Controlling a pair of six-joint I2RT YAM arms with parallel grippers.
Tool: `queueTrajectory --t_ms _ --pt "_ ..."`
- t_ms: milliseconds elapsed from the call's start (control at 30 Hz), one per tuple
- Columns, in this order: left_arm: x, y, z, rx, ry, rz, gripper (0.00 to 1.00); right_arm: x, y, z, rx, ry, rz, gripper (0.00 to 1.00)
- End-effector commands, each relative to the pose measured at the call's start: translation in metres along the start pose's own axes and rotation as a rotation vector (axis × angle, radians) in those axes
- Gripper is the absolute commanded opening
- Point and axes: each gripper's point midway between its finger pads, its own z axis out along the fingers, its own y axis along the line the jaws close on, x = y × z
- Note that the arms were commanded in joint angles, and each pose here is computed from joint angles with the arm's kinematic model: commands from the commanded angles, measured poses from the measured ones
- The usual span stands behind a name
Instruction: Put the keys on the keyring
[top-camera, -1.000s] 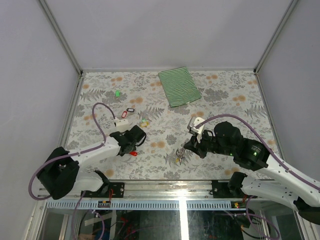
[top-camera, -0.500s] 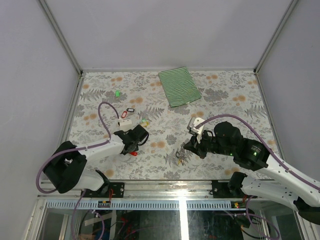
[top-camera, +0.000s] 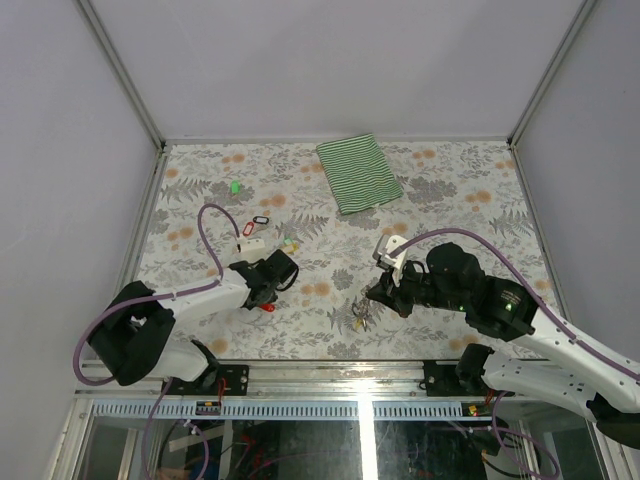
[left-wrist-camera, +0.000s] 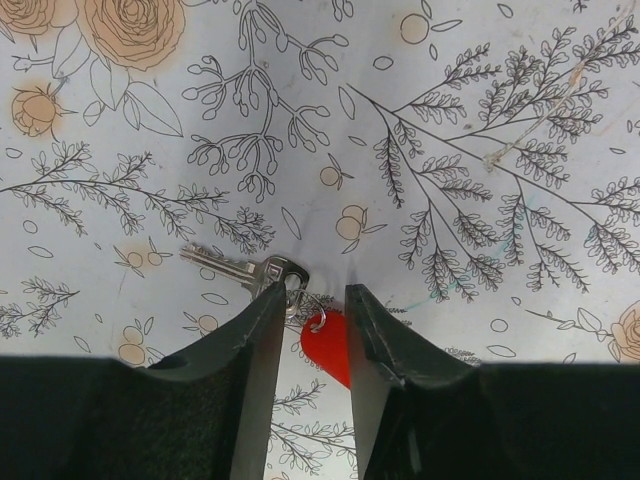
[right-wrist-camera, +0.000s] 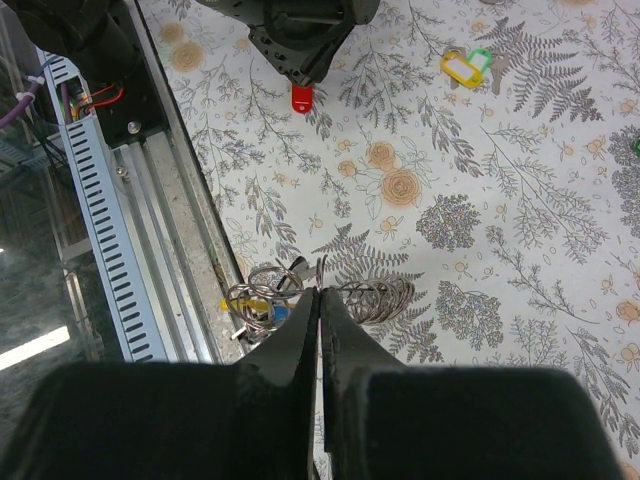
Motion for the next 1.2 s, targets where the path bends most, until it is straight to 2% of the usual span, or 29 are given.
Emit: queueTrajectory --t_ms 0,433,1033,1167 --pt "-0.001 0.001 0.003 -0.013 -0.006 0.008 0.3 -0.024 0.004 -0.004 -0.02 -0.068 -0.004 0.0" --pt "0.006 0.006 0.002 -0.018 0.015 0.01 0.23 -0.022 0.005 -0.001 -0.03 -0.063 0.0 0.0" --pt "0.005 0.0 -0.002 0.012 0.016 0.021 0.01 -0.02 0.005 0.002 -0.03 -0.064 0.002 0.0" --pt "-0.005 -0.007 -0.011 0.041 -0.017 0.039 0.0 -0.023 0.002 0.004 -0.015 -0.069 0.003 0.0"
